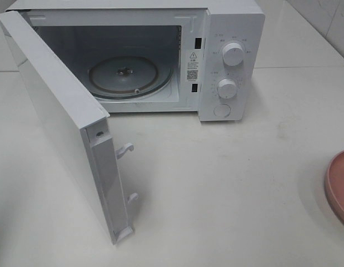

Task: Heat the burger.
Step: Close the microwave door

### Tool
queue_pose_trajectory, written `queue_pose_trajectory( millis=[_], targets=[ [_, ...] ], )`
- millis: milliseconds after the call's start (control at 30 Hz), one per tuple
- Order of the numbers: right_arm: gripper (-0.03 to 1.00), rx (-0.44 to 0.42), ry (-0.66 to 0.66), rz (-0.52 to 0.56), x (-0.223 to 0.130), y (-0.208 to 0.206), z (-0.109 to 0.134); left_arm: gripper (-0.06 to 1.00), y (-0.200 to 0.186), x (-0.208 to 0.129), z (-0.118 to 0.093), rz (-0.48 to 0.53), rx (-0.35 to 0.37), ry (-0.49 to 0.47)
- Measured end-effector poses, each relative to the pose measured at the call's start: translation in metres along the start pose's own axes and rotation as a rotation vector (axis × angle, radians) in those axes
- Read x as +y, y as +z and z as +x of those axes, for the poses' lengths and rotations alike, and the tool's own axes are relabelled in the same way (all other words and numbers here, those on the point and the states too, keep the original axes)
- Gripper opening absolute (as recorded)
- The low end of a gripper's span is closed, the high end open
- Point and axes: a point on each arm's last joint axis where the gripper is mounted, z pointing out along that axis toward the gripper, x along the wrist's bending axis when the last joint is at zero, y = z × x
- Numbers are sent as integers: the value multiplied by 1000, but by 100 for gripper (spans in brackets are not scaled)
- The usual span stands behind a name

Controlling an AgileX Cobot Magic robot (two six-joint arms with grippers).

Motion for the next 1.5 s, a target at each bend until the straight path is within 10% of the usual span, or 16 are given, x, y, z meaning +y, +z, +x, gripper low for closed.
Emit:
queue_pose_trajectory(
  millis=[700, 1500],
  targets=[
    [75, 0, 0, 0, 0, 0, 0, 0, 81, -28, 30, -274, 190, 36],
    [75, 0, 0, 0, 0, 0, 0, 0, 147, -51, 1, -251, -132, 128]
  ],
)
